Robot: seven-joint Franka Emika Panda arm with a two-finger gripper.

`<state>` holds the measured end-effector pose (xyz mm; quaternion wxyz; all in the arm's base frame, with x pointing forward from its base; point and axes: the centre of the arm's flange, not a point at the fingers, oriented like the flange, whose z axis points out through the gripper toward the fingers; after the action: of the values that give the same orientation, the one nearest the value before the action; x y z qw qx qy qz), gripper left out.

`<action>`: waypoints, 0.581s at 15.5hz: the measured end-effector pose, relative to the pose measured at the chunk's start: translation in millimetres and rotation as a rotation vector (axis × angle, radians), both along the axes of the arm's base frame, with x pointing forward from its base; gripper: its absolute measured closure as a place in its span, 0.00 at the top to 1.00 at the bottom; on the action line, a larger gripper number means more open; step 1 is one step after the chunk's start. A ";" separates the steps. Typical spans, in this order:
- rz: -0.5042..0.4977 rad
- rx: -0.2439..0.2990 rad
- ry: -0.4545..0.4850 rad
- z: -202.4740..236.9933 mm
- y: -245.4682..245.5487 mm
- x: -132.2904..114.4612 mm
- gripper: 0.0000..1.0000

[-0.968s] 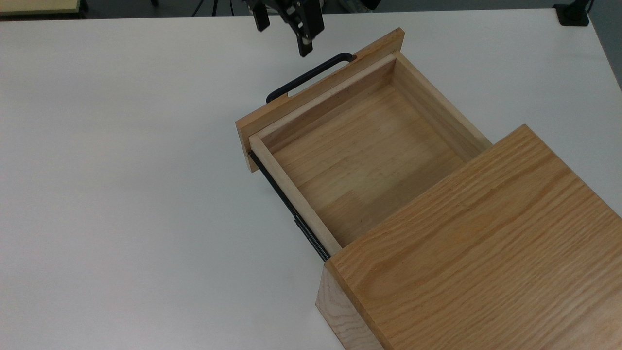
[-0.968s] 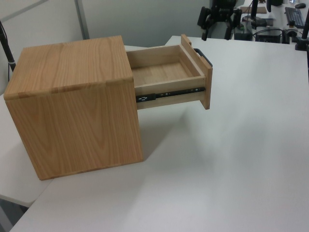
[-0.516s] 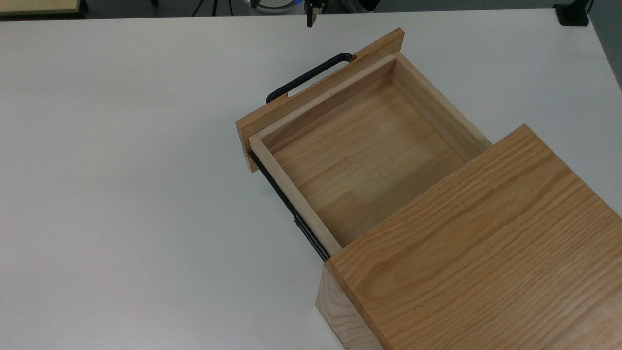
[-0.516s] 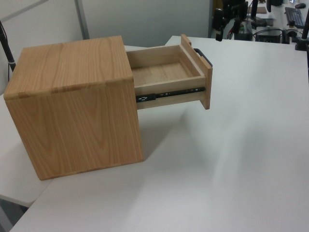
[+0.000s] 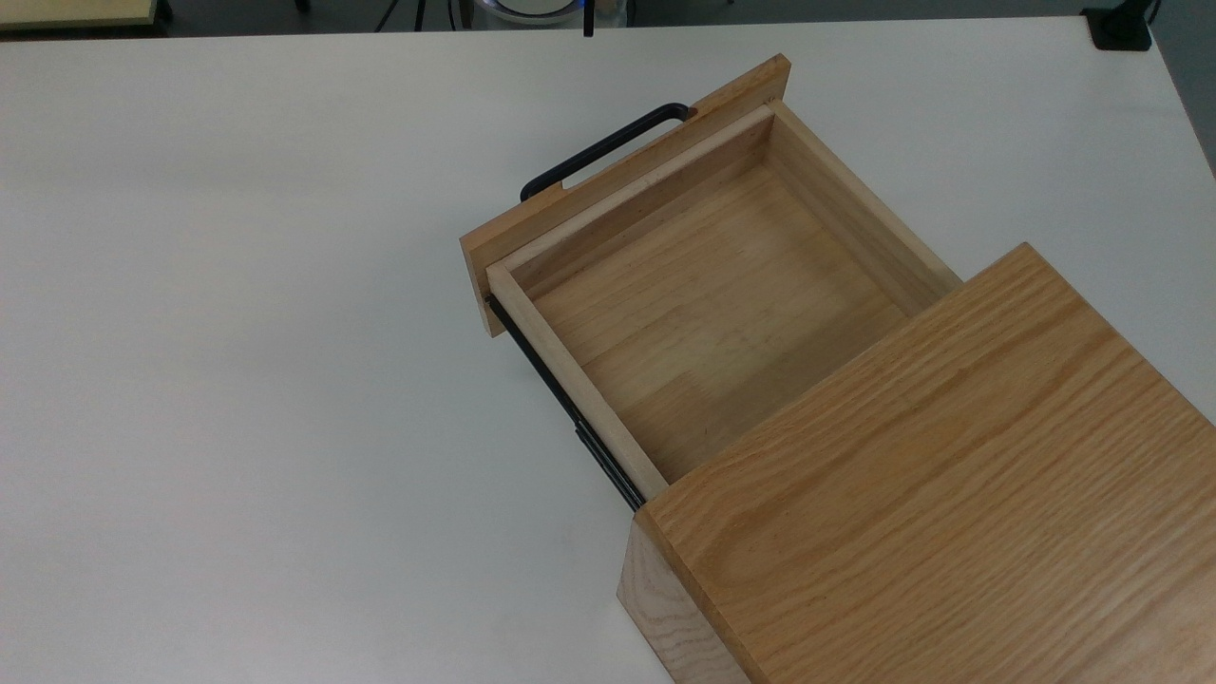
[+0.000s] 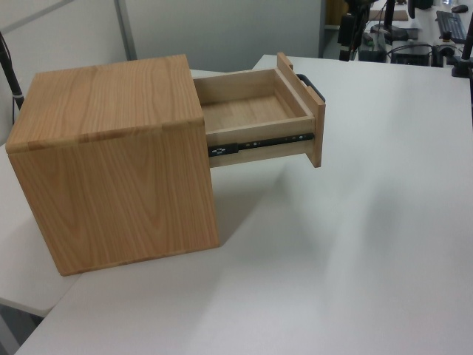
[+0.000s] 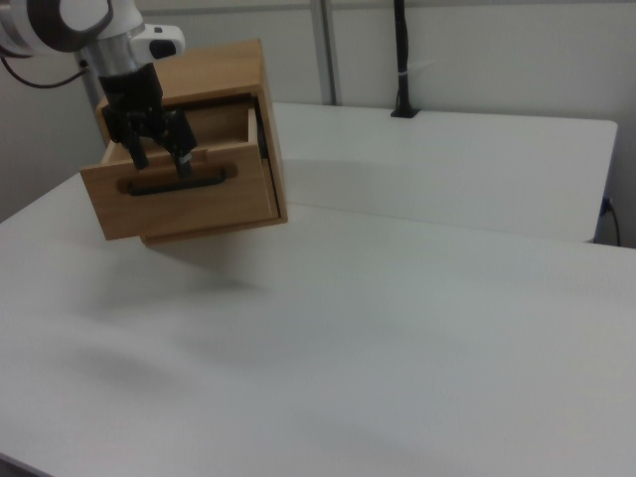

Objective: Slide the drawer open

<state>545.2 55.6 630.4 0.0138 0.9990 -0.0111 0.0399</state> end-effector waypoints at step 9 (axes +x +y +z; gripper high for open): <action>0.056 -0.004 0.005 -1.7 2.3 -0.3 1.00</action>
<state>544.9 57.9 628.7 0.0150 0.9990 0.0172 0.0378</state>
